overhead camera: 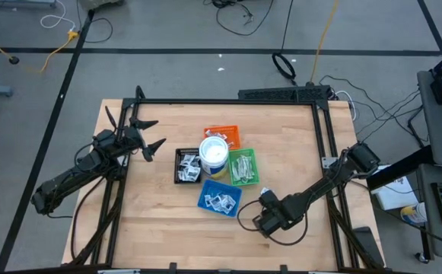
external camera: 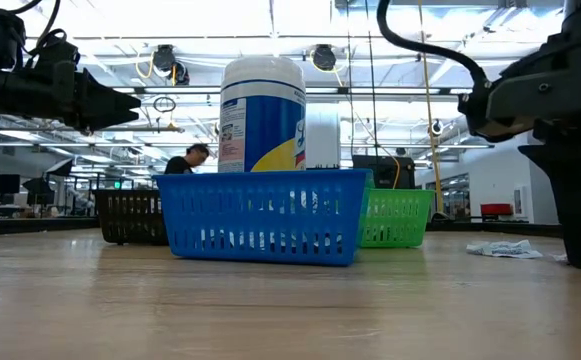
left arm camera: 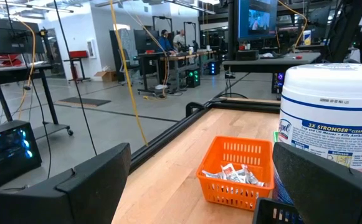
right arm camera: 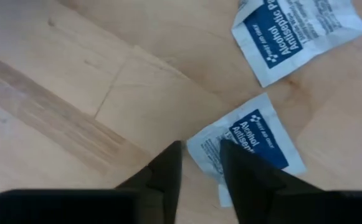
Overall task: Pick & Place First Aid Supplies
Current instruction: Put the blue alcohol pad into the blue bin
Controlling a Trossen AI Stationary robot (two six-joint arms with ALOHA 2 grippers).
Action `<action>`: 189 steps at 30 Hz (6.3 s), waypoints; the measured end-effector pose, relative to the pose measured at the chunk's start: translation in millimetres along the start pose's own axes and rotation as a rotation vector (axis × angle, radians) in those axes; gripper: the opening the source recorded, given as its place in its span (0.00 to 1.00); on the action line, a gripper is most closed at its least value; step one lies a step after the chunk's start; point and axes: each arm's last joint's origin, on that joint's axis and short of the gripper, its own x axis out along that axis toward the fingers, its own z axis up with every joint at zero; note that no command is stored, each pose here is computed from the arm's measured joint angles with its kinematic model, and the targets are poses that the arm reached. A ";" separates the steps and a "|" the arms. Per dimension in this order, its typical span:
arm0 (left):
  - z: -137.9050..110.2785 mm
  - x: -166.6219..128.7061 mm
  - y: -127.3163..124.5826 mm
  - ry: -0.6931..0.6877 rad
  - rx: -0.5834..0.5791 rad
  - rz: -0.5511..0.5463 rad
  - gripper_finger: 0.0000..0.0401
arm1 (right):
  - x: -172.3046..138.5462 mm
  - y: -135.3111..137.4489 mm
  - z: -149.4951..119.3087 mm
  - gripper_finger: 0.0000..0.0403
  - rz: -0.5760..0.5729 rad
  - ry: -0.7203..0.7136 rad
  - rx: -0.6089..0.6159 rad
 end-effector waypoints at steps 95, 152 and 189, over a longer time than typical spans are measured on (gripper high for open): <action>0.0 0.0 0.0 0.000 0.000 0.000 0.99 | -55.3 129.3 128.4 0.41 0.132 -0.051 -0.176; -0.1 0.0 0.0 0.000 0.000 0.000 0.99 | -35.9 -46.1 49.9 0.42 0.116 -0.101 -0.260; 0.0 0.0 0.0 0.000 0.000 0.000 0.99 | -34.2 -32.4 46.5 0.00 0.183 -0.059 -0.362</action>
